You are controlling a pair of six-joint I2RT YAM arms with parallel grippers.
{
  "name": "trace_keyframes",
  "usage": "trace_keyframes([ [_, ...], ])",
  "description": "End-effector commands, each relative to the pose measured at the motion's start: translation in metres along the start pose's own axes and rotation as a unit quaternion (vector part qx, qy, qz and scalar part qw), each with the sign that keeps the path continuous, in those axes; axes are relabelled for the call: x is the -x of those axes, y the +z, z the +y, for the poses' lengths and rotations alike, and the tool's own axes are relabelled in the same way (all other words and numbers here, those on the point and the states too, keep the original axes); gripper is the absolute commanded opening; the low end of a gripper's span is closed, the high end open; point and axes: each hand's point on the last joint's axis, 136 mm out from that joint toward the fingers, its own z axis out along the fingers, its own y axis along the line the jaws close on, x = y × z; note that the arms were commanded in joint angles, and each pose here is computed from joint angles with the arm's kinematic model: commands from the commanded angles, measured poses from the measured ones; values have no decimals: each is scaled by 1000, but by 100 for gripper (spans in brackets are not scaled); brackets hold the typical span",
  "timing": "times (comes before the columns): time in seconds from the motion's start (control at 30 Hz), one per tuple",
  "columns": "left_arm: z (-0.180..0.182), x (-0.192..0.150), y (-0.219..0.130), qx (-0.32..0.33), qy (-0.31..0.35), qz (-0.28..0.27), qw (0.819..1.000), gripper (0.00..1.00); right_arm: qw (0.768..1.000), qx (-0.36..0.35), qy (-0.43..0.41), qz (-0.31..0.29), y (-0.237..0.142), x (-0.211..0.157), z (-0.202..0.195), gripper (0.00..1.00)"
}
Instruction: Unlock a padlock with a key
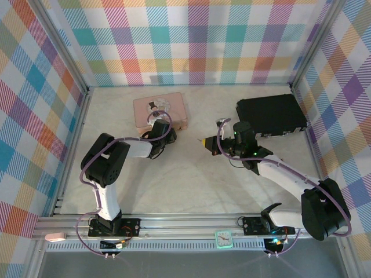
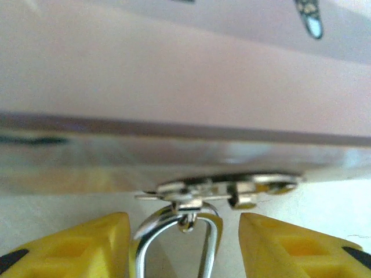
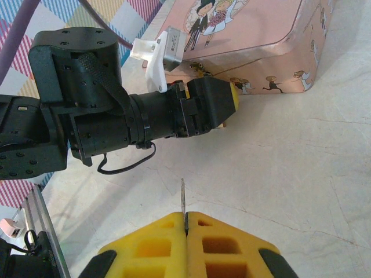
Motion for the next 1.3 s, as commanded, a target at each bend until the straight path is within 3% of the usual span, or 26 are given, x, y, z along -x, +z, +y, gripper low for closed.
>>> trace_keyframes([
  [0.0, 21, -46, 2, 39, 13, 78, 996, 46, 1000, 13, -5, -16, -3, 14, 9, 0],
  [0.13, 27, -54, -2, 63, 31, 93, 993, 39, 1000, 10, -7, -16, -4, 14, 8, 0],
  [0.33, 30, -64, -10, 70, 48, 107, 991, 40, 1000, 13, -6, -16, -2, 14, 8, 0],
  [0.43, 29, -66, -6, 72, 52, 115, 989, 26, 1000, 15, -4, -14, 0, 14, 8, 0],
  [0.6, 12, -58, -11, 49, 42, 120, 991, 15, 1000, 10, 1, -10, 0, 10, 5, 0],
  [0.93, -27, -47, -39, -22, -76, 192, 978, 14, 999, 22, 38, 4, 17, -9, -7, 0],
  [1.27, -44, -57, -43, -78, -196, 209, 955, 9, 994, 31, 103, -8, 50, -42, -25, 0],
])
